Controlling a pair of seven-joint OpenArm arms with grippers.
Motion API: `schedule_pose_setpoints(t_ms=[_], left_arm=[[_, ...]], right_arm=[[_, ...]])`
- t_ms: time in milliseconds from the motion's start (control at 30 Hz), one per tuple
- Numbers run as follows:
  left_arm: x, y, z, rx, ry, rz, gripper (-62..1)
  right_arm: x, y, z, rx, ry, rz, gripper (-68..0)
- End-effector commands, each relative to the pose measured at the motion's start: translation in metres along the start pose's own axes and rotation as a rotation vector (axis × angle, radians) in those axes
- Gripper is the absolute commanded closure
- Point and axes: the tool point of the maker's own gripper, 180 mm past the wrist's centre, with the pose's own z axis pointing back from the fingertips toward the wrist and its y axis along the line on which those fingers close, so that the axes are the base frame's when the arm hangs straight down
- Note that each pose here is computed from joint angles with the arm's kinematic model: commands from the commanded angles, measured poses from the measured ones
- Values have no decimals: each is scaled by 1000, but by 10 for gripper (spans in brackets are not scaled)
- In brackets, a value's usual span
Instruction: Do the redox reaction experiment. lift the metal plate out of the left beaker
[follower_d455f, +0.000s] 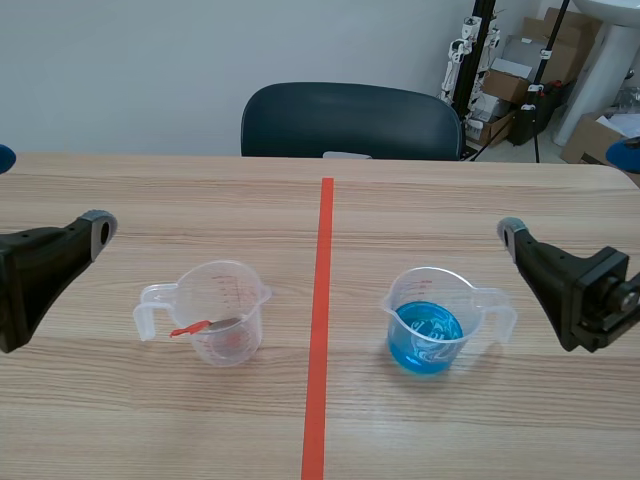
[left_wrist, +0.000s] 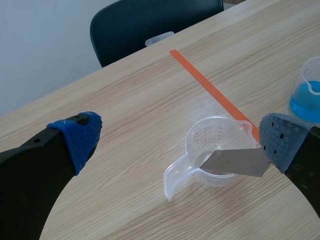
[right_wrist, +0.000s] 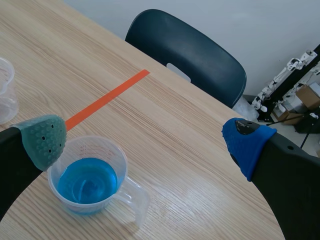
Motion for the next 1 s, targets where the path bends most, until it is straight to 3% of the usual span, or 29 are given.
schedule_pose_setpoints(t_ms=[0, 967], left_arm=[[11, 1, -1, 2, -36, -3, -623], [8, 1, -1, 0, -19, 18, -623]], right_arm=[[7, -2, 0, -8, -27, 0, -679], [7, -2, 0, -8, -26, 0, -679]])
